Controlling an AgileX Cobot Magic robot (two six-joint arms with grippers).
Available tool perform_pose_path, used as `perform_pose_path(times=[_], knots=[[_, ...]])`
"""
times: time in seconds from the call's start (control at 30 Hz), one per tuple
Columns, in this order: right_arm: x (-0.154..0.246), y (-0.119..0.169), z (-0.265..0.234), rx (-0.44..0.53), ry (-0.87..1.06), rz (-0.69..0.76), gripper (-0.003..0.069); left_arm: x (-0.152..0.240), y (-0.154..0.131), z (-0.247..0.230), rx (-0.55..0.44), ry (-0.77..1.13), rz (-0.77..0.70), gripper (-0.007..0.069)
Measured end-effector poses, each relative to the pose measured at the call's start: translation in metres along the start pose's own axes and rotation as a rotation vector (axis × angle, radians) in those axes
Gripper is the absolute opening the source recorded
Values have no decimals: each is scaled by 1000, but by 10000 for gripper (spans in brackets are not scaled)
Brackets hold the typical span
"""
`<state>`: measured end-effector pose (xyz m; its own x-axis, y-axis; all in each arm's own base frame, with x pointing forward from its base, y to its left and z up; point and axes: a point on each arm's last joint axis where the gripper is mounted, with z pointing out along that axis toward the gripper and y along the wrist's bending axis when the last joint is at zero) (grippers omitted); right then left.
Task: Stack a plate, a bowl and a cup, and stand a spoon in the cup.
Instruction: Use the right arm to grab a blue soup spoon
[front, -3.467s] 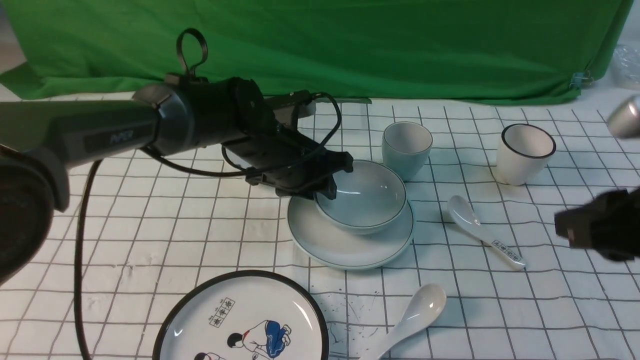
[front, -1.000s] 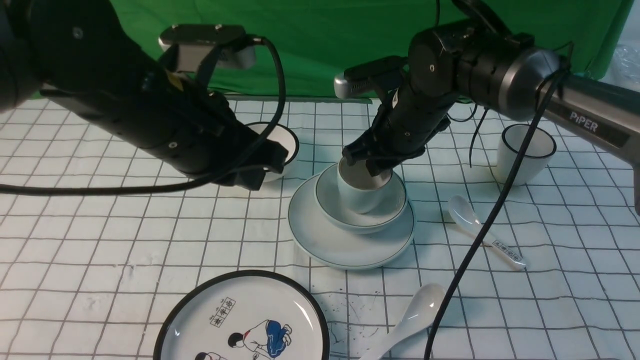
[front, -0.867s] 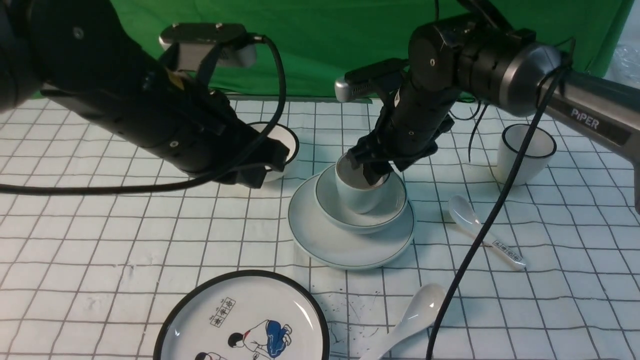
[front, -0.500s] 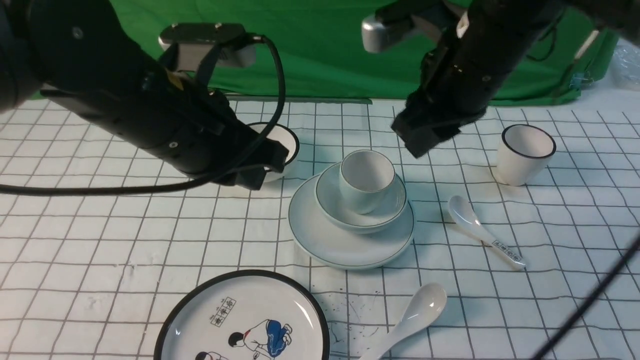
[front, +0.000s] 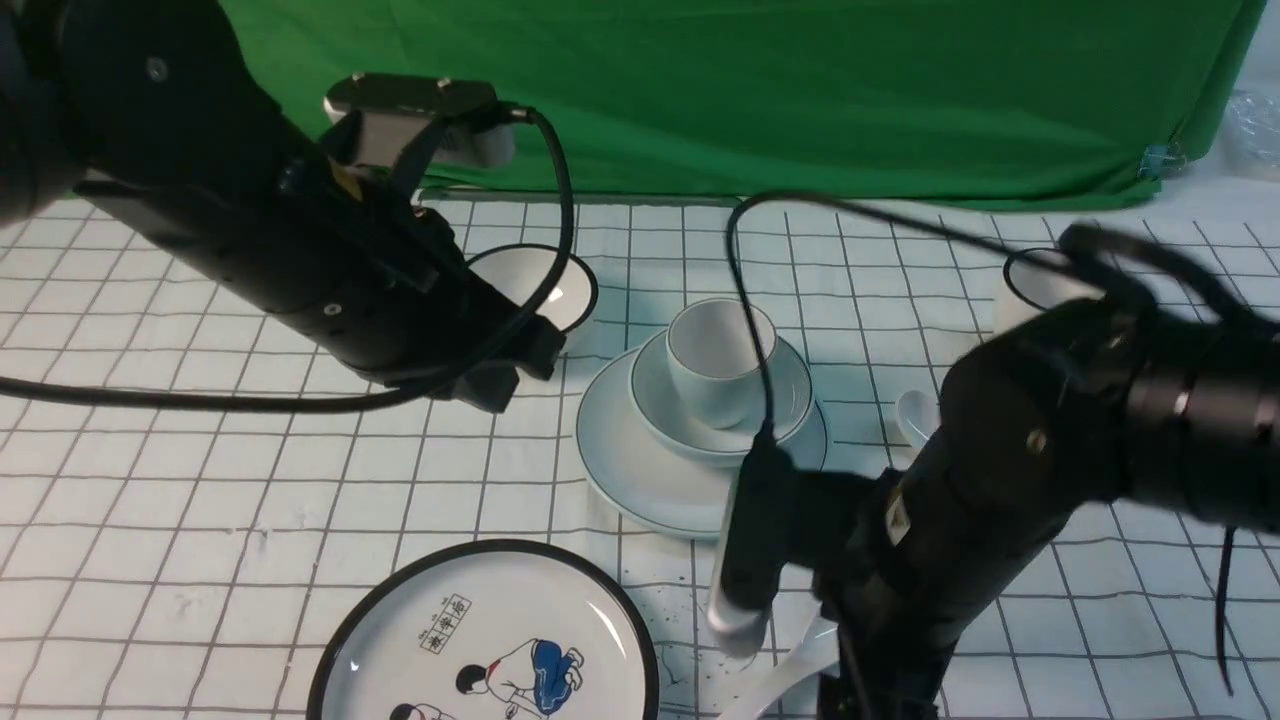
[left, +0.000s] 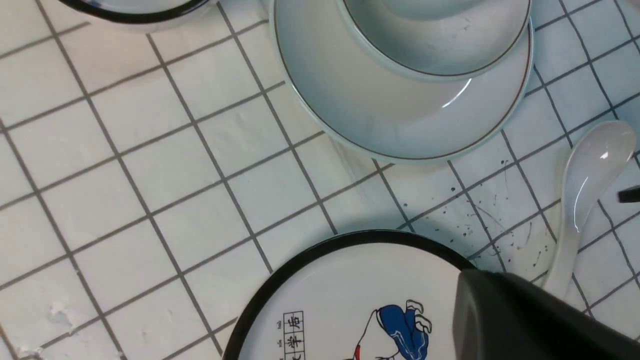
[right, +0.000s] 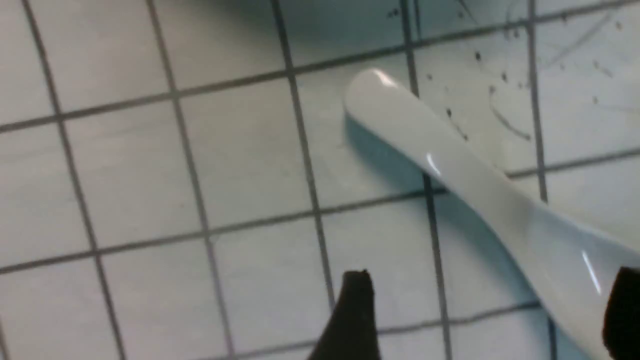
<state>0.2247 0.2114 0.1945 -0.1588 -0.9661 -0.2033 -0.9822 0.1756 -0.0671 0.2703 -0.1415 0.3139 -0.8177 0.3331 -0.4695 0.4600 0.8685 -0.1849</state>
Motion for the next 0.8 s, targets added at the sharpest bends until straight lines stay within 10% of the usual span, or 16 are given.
perform_pose_path(times=[0.33,0.57,0.8], knots=[[-13,-3,42,46,-11,-77,569,4,-2,0,18,47,-9,0],[-13,-3,38,53,-12,-69,99,5,-2,-1,25,57,-13,1],[-27,-13,-29,241,-297,121,82,5,-2,-1,24,50,-13,1]])
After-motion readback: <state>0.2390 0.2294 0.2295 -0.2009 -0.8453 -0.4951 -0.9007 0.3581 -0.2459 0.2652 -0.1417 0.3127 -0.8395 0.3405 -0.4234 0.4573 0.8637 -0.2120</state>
